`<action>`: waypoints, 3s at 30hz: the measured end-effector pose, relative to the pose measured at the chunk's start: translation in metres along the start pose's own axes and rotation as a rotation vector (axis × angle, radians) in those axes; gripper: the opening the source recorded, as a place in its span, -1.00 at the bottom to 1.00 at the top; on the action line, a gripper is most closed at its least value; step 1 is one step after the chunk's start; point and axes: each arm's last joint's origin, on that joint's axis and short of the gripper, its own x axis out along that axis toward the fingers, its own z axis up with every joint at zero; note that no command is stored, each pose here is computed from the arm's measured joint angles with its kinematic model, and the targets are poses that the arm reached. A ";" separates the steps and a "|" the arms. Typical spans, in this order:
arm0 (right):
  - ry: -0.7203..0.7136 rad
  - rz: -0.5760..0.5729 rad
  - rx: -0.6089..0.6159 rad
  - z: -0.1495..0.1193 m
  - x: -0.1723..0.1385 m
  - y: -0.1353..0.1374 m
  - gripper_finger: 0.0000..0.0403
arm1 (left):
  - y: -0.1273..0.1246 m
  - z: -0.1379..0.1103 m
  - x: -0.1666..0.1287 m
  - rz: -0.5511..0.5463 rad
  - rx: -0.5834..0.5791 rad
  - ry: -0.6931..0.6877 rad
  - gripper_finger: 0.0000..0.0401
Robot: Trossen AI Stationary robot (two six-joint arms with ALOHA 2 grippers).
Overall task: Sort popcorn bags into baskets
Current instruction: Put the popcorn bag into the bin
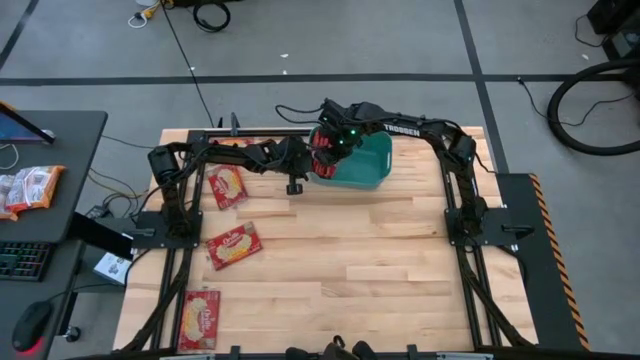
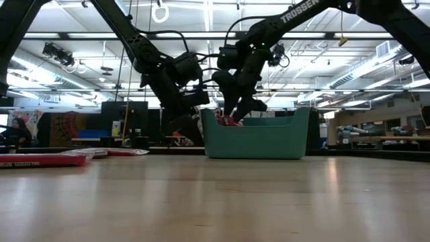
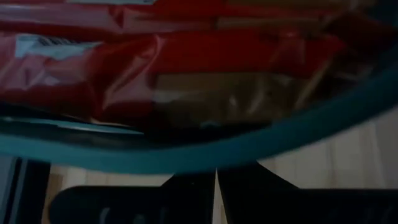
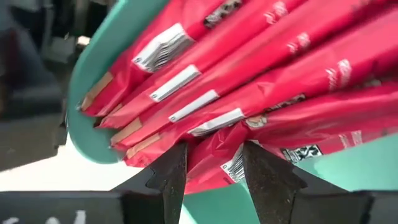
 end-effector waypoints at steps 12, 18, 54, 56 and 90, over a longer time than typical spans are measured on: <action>-0.003 -0.013 -0.508 -0.008 0.004 0.016 -0.20 | -0.018 0.006 -0.002 -0.109 0.025 -0.013 -0.90; -0.006 0.006 -0.549 -0.009 0.008 0.011 -0.20 | -0.024 0.009 -0.002 -0.062 0.048 0.025 -0.90; -0.012 -0.300 -0.973 0.006 -0.048 -0.030 -0.22 | 0.029 -0.007 -0.043 0.158 -0.129 0.115 -0.90; 0.029 -0.357 -0.967 0.005 -0.043 -0.049 -0.22 | 0.029 -0.007 -0.043 0.159 -0.157 0.112 -0.90; 0.160 -0.309 -0.966 -0.057 0.036 -0.065 -0.22 | 0.008 0.004 0.014 0.154 -0.270 -0.086 -0.90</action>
